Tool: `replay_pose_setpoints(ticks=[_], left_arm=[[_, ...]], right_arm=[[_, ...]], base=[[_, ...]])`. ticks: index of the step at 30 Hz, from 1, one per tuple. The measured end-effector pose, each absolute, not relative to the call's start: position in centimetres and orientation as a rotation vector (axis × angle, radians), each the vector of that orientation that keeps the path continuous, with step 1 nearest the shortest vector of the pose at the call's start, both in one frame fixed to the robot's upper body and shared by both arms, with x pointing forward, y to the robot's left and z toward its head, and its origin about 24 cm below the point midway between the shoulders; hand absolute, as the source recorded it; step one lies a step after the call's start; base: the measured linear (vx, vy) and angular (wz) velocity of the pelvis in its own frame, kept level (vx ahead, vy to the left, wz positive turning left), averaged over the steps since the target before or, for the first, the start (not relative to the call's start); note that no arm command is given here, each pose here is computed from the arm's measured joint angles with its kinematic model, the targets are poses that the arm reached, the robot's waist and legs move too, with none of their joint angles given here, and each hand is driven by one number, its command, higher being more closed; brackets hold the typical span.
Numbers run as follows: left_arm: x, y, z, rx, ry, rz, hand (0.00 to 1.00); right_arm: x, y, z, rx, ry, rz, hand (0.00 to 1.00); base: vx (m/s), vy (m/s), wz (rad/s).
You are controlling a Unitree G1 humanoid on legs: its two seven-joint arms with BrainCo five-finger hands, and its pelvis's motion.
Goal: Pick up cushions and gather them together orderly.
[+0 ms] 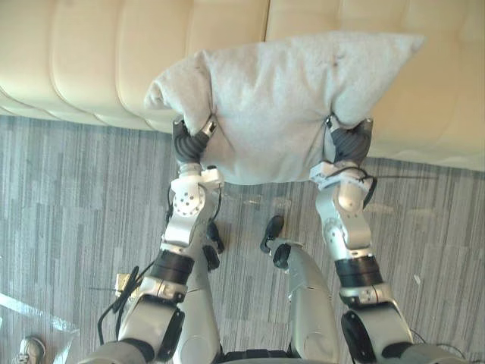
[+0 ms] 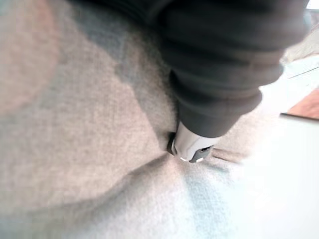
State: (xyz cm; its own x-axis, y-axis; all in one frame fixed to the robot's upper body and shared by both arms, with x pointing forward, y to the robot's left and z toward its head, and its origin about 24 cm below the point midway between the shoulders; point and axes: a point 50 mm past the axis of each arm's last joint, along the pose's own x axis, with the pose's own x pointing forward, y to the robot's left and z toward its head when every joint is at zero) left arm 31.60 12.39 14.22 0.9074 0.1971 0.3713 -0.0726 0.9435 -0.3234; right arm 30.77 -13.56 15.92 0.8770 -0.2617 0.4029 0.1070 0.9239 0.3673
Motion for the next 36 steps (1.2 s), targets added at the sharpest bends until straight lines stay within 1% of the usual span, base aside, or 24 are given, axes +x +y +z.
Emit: replay_pose_setpoints(ticks=[5, 8, 11, 13, 16, 23, 31, 36], left_arm=[[28.5, 13.4, 8.8, -0.284, -0.256, 0.159, 1.00], [26.8, 13.9, 5.8, -0.233, -0.139, 0.107, 1.00], [25.0, 14.4, 2.9, -0.222, -0.018, 0.091, 1.00], [23.5, 14.8, 1.2, -0.219, 0.055, 0.092, 1.00], [22.1, 15.0, -0.5, -0.211, 0.137, 0.084, 1.00], [21.5, 14.0, -0.9, -0.257, 0.160, 0.071, 1.00], [21.1, 14.5, -0.4, -0.242, 0.142, 0.068, 1.00], [21.6, 14.7, 1.1, -0.237, 0.074, 0.057, 1.00]], right_arm=[[28.5, -13.5, 10.3, 0.302, -0.287, -0.151, 1.00], [27.6, -14.0, 6.7, 0.267, -0.155, -0.147, 1.00], [26.3, -14.3, 3.6, 0.246, -0.035, -0.136, 1.00], [24.8, -14.2, 1.9, 0.241, 0.035, -0.126, 1.00], [23.8, -14.4, 0.9, 0.236, 0.081, -0.116, 1.00], [23.9, -15.3, 1.0, 0.233, 0.072, -0.140, 1.00], [23.4, -14.9, 0.4, 0.241, 0.100, -0.126, 1.00], [23.8, -14.8, 0.6, 0.238, 0.086, -0.109, 1.00]], base=[[0.12, 0.022, -0.19], [0.10, 0.022, -0.13], [0.13, -0.008, -0.21], [0.12, -0.018, -0.21], [0.10, -0.060, -0.36], [0.22, 0.066, -0.32], [0.41, 0.155, -0.34], [0.27, -0.038, 0.00]])
